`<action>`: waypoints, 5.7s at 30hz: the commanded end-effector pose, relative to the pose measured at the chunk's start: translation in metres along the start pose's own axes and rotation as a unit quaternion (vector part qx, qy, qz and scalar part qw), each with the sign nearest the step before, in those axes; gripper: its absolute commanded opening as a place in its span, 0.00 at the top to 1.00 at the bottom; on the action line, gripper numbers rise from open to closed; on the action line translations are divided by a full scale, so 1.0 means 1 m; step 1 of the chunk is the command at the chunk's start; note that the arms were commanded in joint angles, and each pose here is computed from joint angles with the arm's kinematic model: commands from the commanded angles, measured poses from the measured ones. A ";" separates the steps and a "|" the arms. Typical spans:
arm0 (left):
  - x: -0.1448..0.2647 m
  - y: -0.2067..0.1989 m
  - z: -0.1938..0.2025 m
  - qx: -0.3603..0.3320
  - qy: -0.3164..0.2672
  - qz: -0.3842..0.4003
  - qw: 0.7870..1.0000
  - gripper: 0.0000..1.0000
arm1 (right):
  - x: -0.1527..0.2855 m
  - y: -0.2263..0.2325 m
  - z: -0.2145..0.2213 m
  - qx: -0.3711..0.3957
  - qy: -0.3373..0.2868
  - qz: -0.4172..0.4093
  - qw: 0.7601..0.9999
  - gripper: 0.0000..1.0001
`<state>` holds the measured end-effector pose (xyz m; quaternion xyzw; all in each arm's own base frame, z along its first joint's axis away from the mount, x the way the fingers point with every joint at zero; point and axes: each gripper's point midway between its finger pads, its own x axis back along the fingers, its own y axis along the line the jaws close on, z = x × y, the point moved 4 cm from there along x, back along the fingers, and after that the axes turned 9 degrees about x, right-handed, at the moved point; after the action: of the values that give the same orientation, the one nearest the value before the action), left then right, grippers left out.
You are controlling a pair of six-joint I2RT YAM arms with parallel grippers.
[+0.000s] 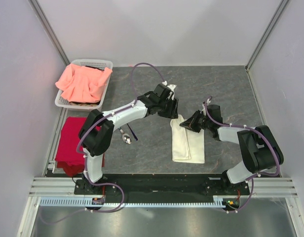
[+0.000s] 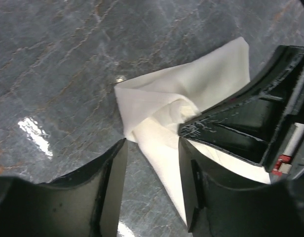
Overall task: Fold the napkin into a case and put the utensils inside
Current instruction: Fold the lower triangle-folded napkin at the center of the board.
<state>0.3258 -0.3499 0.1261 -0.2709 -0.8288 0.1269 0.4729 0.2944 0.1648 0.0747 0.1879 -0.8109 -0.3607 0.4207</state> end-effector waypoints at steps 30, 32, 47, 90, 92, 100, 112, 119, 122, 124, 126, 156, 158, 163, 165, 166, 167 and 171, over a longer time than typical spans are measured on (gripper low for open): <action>-0.041 -0.030 -0.008 0.024 0.040 0.057 0.997 0.80 | 0.005 0.006 -0.002 0.026 0.000 -0.022 0.999 0.73; -0.040 -0.031 -0.009 0.022 0.038 0.058 0.997 0.85 | 0.008 0.006 -0.004 0.030 0.000 -0.020 0.999 0.68; -0.035 -0.034 -0.007 0.023 0.046 0.068 0.996 0.98 | 0.028 -0.023 -0.035 0.042 -0.009 0.023 0.999 0.65; -0.081 -0.042 0.004 0.127 0.052 0.059 0.989 0.98 | 0.036 -0.033 -0.028 0.089 0.025 0.069 0.993 0.63; -0.082 -0.041 0.006 0.131 0.054 0.057 0.988 0.98 | 0.044 -0.030 -0.020 0.093 0.029 0.063 0.993 0.59; -0.076 -0.045 0.003 0.134 0.052 0.063 0.988 0.98 | 0.068 -0.021 0.052 0.101 0.084 0.073 0.989 0.50; -0.076 -0.043 0.007 0.141 0.057 0.060 0.987 0.98 | 0.100 -0.023 0.096 0.094 0.115 0.142 0.979 0.46; -0.076 -0.042 0.008 0.142 0.057 0.057 0.987 0.98 | 0.096 -0.031 0.110 0.092 0.127 0.142 0.977 0.47; -0.076 -0.041 0.008 0.143 0.058 0.057 0.986 0.98 | 0.093 -0.032 0.115 0.091 0.134 0.140 0.977 0.48; -0.076 -0.041 0.008 0.143 0.058 0.057 0.986 0.98 | 0.092 -0.028 0.117 0.091 0.133 0.133 0.978 0.49; -0.076 -0.042 0.008 0.142 0.056 0.057 0.987 0.98 | 0.090 -0.025 0.117 0.092 0.129 0.127 0.979 0.53; -0.078 -0.046 0.001 0.212 0.027 0.053 0.975 0.98 | 0.096 -0.040 0.147 0.047 0.126 0.117 0.984 1.00; -0.079 -0.046 0.004 0.211 0.034 0.056 0.975 0.98 | 0.094 -0.037 0.142 0.058 0.126 0.120 0.983 1.00; -0.075 -0.048 0.006 0.200 0.040 0.068 0.977 0.84 | 0.098 -0.029 0.124 0.091 0.101 0.141 0.981 0.83; -0.071 -0.054 0.006 0.196 0.047 0.086 0.976 0.78 | 0.103 -0.023 0.115 0.108 0.093 0.147 0.979 0.76; -0.069 -0.056 0.005 0.193 0.047 0.091 0.976 0.73 | 0.105 -0.020 0.112 0.115 0.089 0.149 0.978 0.75; -0.065 -0.060 0.004 0.191 0.049 0.101 0.975 0.71 | 0.106 -0.017 0.107 0.124 0.086 0.153 0.977 0.66; -0.055 -0.067 0.000 0.178 0.051 0.117 0.976 0.65 | 0.105 -0.015 0.098 0.141 0.088 0.165 0.972 0.56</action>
<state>0.3293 -0.4289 0.0685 -0.2234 -0.7334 0.2996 0.5678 0.1432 0.1388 0.0730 0.1496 -0.8176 -0.1894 0.5227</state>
